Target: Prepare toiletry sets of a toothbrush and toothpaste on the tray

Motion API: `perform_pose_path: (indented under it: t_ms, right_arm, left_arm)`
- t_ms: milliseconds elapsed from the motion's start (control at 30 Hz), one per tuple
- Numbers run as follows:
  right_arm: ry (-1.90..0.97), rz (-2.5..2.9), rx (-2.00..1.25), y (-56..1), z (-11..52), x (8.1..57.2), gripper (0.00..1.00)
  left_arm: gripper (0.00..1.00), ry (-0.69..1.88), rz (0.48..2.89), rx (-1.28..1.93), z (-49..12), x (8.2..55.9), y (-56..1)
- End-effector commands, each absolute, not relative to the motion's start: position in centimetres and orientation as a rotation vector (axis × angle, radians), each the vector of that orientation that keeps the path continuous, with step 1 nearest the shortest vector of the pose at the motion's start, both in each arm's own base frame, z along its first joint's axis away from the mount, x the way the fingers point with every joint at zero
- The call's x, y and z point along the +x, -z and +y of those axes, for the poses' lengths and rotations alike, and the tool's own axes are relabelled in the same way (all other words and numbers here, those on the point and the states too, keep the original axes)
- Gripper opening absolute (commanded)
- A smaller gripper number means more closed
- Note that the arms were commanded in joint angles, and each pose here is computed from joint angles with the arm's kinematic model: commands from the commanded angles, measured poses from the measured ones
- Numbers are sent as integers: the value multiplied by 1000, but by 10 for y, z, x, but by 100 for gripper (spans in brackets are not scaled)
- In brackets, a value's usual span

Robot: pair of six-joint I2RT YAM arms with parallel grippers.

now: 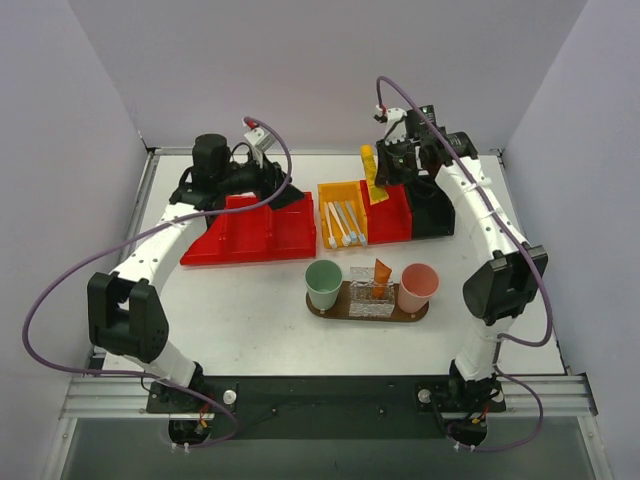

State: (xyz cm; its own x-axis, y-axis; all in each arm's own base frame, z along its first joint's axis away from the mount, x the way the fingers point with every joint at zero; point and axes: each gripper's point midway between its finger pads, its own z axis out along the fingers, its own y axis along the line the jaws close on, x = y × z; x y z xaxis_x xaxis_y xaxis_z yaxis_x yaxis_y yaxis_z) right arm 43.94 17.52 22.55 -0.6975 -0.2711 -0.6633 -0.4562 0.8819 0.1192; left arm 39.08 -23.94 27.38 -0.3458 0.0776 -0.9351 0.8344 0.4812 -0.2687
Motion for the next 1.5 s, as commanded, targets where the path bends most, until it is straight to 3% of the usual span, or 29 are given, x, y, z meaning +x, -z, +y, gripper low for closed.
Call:
perform_pose_path:
  t_ms: [0,333,1067,1167,1267,1467]
  right_arm:
    - [-597,2202,-659,-291,213,401,0]
    - [-702,2084,-897,-305,256,347,0]
    - [-792,2038,-985,-305,275,322,0]
    - [-784,2040,-986,-304,274,323,0]
    - [-774,2037,-986,-305,273,323,0]
    - [-761,2037,-982,-304,273,326,0]
  left_arm:
    - [83,1139,1626,749,-264,395,-326]
    - [84,1397,1587,691,-293,385,-341]
    - [83,1503,1592,689,-309,384,-325]
    - [76,1513,1591,705,-311,381,-324]
    - [60,1528,1601,714,-312,378,-322]
    - [40,1549,1609,725,-312,373,-317]
